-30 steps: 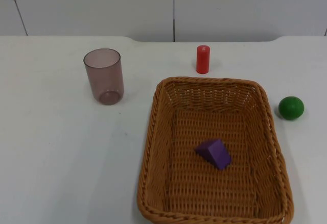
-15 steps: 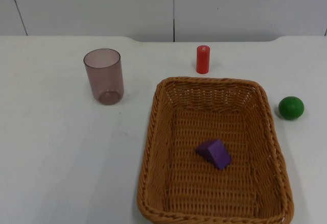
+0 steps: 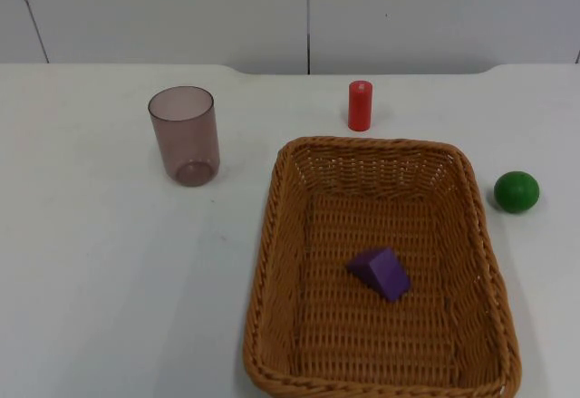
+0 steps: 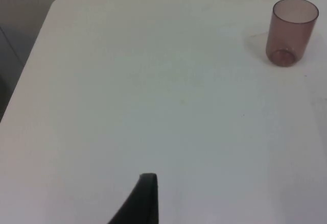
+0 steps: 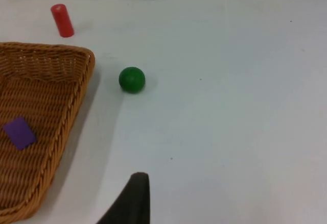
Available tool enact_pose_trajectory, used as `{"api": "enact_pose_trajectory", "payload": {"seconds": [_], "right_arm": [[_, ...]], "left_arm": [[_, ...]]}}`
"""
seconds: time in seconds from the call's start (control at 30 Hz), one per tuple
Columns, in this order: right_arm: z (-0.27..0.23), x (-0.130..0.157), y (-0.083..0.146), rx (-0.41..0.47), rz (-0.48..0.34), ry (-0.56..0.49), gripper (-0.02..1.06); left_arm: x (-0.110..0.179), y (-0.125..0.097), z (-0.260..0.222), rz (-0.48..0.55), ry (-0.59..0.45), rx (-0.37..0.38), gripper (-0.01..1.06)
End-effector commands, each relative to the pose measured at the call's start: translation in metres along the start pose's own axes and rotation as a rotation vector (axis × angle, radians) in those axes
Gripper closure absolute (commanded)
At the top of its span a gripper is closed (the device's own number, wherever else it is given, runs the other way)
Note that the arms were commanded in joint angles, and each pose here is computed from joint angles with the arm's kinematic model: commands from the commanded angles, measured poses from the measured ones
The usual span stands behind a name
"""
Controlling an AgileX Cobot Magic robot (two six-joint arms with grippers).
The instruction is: Pick up the basket with the left hand and place the triangular block into the basket with the right hand.
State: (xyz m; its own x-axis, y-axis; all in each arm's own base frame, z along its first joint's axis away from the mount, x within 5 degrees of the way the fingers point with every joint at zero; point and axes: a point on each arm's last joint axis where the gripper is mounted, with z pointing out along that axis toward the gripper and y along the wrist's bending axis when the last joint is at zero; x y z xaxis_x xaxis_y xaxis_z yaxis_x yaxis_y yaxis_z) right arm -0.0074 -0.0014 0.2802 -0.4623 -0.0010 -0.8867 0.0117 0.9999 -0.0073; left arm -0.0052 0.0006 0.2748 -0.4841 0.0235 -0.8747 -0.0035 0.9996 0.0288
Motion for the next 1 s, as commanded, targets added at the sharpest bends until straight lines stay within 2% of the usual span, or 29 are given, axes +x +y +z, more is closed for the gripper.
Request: {"api": "enact_pose_trajectory", "payload": {"seconds": [0.0, 0.97], "right_arm": [[0.0001, 0.0003, -0.0009, 0.01, 0.0, -0.003, -0.01], [0.0001, 0.0003, 0.0, 0.0, -0.024, -0.003, -0.01]], "left_arm": [[0.0001, 0.0006, 0.0005, -0.008, -0.011, -0.006, 0.0], [0.0001, 0.0006, 0.0005, -0.008, -0.011, -0.006, 0.0]]}}
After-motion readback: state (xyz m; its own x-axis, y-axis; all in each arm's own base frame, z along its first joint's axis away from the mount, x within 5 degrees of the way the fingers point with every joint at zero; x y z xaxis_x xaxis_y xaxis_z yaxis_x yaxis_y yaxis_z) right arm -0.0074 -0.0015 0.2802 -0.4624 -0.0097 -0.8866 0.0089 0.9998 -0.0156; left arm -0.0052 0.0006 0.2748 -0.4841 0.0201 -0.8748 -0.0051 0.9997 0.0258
